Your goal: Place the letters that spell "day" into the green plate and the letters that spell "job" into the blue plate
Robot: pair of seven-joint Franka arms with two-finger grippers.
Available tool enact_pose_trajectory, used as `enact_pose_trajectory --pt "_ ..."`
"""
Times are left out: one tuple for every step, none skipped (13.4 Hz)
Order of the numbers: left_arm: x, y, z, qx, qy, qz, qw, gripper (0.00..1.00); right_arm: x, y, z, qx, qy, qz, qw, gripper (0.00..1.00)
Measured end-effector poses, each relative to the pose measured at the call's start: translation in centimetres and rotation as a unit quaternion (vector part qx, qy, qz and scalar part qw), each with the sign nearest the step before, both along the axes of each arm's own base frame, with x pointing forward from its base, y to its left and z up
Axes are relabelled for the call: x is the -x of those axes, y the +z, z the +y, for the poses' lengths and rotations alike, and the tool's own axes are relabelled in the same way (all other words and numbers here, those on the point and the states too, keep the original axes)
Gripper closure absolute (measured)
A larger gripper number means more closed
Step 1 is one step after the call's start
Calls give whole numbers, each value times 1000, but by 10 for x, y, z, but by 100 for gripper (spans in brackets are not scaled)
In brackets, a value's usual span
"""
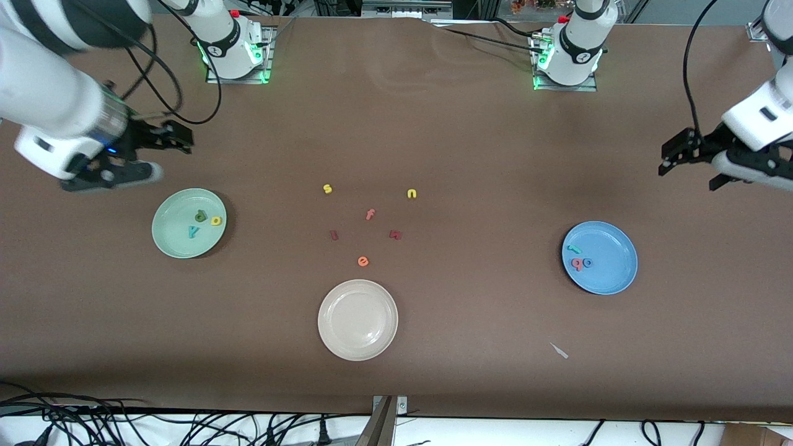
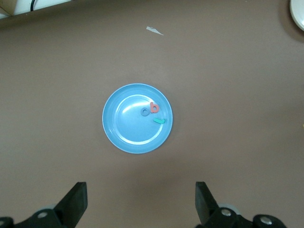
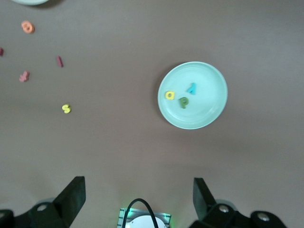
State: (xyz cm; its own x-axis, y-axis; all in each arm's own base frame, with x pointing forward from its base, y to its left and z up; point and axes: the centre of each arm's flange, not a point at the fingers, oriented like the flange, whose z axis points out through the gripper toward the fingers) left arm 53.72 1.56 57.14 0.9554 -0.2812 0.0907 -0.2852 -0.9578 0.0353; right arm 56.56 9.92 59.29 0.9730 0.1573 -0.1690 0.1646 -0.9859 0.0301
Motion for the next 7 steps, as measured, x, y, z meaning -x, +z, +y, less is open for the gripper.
enact_pose_trajectory --pt "4 9 -1 -5 -1 9 1000 0 2 9 -17 -4 -14 -8 1000 0" --pt "6 15 -3 -10 1 17 1000 0 2 14 -33 -8 -29 -12 999 0" --pt "7 18 -5 -17 12 22 1000 0 1 13 -42 -10 -37 -13 999 0" --pt "8 19 -7 -19 23 26 999 0 -1 9 -48 -10 -43 -15 999 0" --pt "10 19 -7 -19 28 36 999 0 -4 2 -50 -9 -51 -20 998 0" --pt "13 18 -5 -20 32 50 998 0 -7 -4 -52 -9 -57 -24 998 0" --pt "16 20 -1 -19 37 62 997 0 -8 -9 -53 -9 -60 -25 998 0"
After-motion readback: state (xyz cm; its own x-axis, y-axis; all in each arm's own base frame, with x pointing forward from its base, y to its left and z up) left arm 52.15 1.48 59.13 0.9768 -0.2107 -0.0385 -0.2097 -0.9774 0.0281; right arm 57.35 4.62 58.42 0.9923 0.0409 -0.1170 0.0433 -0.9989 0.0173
